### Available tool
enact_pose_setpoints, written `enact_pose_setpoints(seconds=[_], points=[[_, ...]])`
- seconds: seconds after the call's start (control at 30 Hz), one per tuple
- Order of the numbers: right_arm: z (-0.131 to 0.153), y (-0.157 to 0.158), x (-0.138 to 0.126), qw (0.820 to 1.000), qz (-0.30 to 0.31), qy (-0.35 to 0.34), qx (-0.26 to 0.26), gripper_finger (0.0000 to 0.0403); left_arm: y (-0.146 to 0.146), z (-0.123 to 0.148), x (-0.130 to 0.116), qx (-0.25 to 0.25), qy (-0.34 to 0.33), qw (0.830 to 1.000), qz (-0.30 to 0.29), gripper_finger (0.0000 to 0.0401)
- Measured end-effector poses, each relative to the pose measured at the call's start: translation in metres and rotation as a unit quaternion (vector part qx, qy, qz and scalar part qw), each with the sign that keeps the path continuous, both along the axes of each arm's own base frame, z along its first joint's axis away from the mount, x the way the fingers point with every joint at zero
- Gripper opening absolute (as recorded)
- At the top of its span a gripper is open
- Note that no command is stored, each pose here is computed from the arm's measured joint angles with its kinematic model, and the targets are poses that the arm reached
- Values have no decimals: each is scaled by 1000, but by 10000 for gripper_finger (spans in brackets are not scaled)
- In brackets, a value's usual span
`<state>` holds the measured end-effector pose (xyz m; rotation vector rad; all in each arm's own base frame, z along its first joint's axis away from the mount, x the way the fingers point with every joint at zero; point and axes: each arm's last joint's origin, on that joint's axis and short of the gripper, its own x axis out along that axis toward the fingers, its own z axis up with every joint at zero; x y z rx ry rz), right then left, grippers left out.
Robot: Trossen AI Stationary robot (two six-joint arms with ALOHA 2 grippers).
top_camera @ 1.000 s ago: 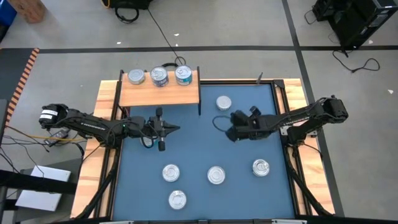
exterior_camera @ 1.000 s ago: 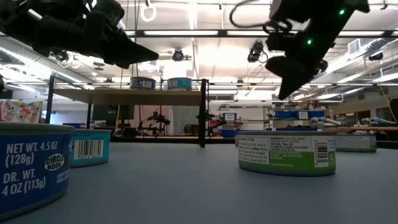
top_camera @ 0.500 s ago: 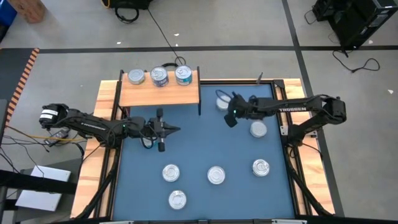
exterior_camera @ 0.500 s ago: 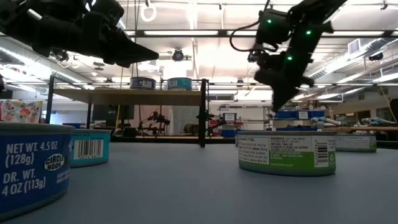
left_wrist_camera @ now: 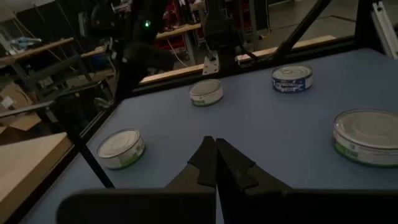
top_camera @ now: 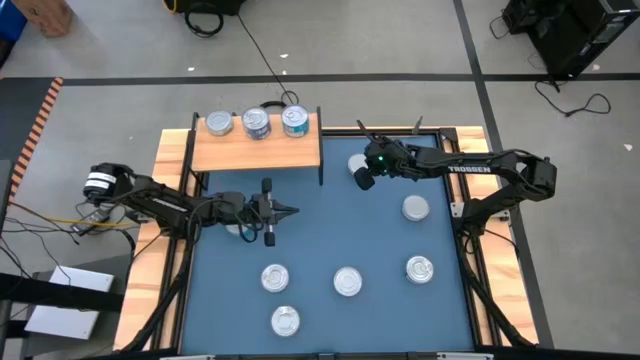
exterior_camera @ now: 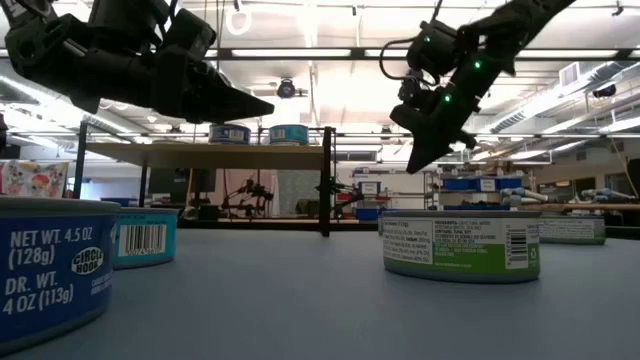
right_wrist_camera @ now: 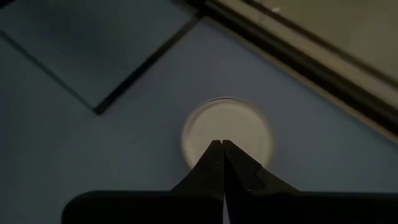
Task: Stack canned seafood by type on shelf
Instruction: Stack the green white tuna can on top of the green white tuna can on the shelf
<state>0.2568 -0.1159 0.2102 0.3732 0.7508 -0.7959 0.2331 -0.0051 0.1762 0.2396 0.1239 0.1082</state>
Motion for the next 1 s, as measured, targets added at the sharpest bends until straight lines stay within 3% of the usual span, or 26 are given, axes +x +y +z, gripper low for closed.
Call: enact_pose_setpoints(seconds=[0.13,0.47,0.8,1.0], points=[[-17,-1,-4,999,21,-34,11,4,0,-4,3,4,-1,1000,0,2],[-46,-1,-21,999,17,-23,-20,4,0,-7,4,5,4,1000,0,3],[-49,-9,-25,995,18,-79,-52,4,0,-7,4,12,4,1000,-1,3],[-37,-11,-16,994,45,-91,-43,4,0,-7,4,14,4,1000,-1,3]])
